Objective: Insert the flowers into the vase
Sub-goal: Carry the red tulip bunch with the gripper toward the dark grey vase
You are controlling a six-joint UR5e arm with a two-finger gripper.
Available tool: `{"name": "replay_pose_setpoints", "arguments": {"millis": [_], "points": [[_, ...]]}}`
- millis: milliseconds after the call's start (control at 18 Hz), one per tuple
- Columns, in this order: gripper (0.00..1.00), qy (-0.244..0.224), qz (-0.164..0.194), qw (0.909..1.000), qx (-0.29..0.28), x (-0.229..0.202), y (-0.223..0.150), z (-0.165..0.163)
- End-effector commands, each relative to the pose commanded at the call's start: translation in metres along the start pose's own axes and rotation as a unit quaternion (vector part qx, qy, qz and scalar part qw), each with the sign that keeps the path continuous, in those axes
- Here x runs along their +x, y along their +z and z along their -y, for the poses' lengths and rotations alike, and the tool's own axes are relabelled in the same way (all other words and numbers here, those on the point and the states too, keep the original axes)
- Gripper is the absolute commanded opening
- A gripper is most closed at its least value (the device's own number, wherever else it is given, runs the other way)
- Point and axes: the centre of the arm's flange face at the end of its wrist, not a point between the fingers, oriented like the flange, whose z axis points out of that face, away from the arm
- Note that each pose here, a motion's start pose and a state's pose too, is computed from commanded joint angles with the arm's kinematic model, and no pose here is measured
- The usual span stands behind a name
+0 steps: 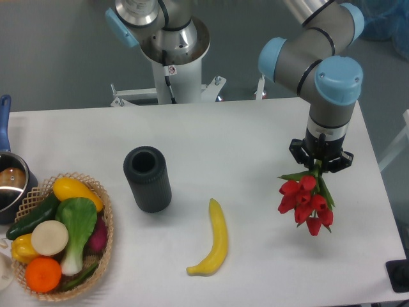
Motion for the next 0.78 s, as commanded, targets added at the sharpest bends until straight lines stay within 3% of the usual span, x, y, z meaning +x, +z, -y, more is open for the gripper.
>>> {"name": "replay_pose_setpoints", "arguments": {"millis": [389,778], "points": [[0.00,0.005,-0.006,0.9995,0.031,0.013,-0.009,0.019],[0.00,-0.038,-0.033,0.9937,0.100,0.040,-0.028,0.036]]}}
